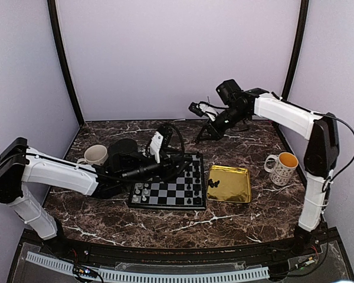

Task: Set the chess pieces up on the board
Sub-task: Place the bishop on f8.

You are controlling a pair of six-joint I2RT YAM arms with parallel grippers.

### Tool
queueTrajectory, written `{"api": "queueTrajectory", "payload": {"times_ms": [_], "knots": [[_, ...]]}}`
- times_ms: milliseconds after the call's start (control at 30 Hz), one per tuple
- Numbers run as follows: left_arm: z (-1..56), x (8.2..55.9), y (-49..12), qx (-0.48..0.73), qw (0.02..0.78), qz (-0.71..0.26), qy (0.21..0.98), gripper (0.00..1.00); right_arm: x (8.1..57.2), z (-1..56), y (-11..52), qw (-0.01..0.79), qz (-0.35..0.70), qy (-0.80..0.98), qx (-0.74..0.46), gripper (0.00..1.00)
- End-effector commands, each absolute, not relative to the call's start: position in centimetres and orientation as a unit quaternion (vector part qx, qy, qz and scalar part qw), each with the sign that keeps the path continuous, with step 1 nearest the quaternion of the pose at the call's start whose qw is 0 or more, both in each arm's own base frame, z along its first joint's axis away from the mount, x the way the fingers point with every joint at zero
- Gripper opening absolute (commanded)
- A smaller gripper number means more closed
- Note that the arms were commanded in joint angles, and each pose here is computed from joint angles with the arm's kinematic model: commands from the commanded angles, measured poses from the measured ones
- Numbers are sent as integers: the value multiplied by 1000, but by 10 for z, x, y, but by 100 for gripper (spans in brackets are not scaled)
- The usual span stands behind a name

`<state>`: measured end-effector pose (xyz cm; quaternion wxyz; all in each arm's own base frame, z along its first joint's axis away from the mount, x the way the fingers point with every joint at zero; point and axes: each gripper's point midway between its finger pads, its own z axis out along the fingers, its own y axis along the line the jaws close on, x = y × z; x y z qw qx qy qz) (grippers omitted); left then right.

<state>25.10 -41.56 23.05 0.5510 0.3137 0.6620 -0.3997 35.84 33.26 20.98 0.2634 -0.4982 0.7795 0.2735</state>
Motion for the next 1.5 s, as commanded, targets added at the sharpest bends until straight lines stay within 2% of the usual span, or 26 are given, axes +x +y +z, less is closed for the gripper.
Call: {"api": "queueTrajectory", "payload": {"times_ms": [0,267,600,1467], "knots": [[228,253,-390,319,549,-335,697,49,378,170,326,212,214,811,-501,0],[242,252,-359,285,563,-310,711,49,399,122,327,153,175,834,-501,0],[240,253,-364,297,555,-304,715,48,404,84,322,110,146,846,-500,0],[229,258,-367,306,547,-286,725,48,399,75,328,95,137,843,-512,0]]}}
